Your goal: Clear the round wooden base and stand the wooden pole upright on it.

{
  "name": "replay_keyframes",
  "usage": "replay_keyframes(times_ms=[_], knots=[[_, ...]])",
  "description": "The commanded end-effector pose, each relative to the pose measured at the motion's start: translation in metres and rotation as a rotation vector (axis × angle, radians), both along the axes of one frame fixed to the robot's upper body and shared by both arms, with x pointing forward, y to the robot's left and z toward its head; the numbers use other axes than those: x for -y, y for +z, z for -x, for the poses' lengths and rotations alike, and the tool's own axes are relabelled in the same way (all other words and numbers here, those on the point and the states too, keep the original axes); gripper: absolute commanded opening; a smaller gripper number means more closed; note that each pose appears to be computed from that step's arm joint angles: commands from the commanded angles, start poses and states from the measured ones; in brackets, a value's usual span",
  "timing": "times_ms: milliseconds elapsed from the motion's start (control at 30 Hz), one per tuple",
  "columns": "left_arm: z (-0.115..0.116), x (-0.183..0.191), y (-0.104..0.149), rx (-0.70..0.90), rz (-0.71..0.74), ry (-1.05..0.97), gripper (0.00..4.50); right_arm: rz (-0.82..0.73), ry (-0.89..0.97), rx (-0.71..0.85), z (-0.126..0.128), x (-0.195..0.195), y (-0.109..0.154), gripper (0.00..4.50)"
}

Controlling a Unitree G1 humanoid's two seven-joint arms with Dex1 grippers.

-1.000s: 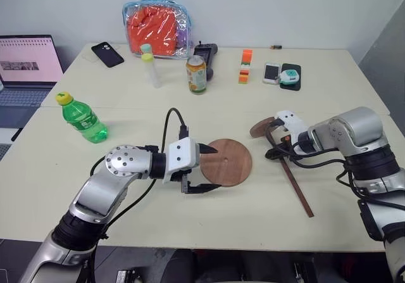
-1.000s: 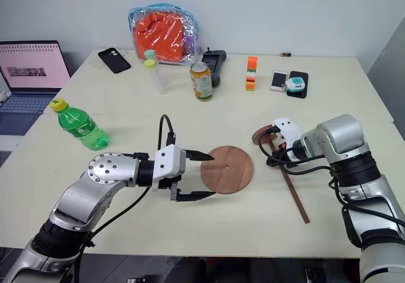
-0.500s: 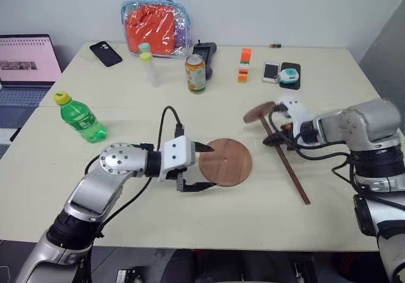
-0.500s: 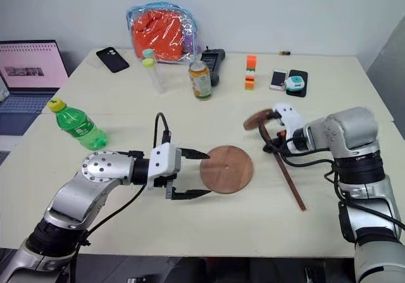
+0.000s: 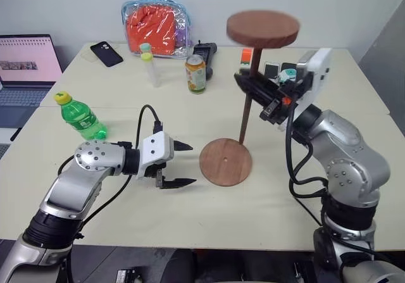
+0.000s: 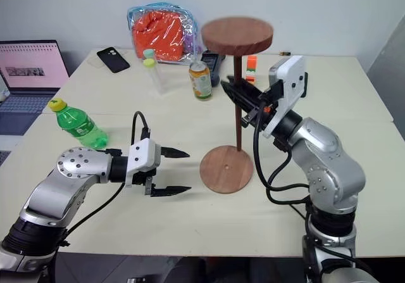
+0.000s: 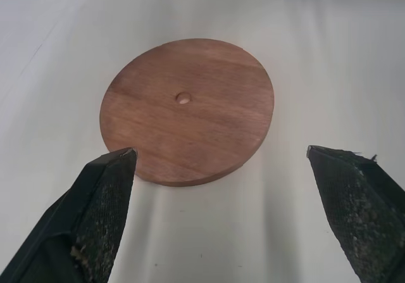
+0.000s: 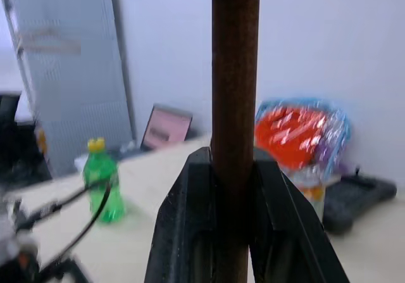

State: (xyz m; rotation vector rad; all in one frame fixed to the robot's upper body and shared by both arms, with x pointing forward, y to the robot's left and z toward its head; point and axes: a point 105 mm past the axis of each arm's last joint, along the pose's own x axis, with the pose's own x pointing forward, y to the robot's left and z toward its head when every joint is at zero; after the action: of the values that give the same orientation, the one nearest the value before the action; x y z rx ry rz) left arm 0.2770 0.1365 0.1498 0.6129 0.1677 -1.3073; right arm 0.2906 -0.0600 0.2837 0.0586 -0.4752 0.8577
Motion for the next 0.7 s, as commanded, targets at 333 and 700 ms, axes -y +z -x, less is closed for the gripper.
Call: replay_keyframes(times_ms=[333,700], knots=[[-0.004,-0.005,0.008,0.039,0.051,-0.011,4.5,0.01,0.02,0.047,0.013,-0.024,-0.037,0.25],[-0.001,0.006,0.008,0.014,0.047,-0.03,4.5,0.032,-0.01,0.037,0.002,-0.023,-0.064,0.25]])
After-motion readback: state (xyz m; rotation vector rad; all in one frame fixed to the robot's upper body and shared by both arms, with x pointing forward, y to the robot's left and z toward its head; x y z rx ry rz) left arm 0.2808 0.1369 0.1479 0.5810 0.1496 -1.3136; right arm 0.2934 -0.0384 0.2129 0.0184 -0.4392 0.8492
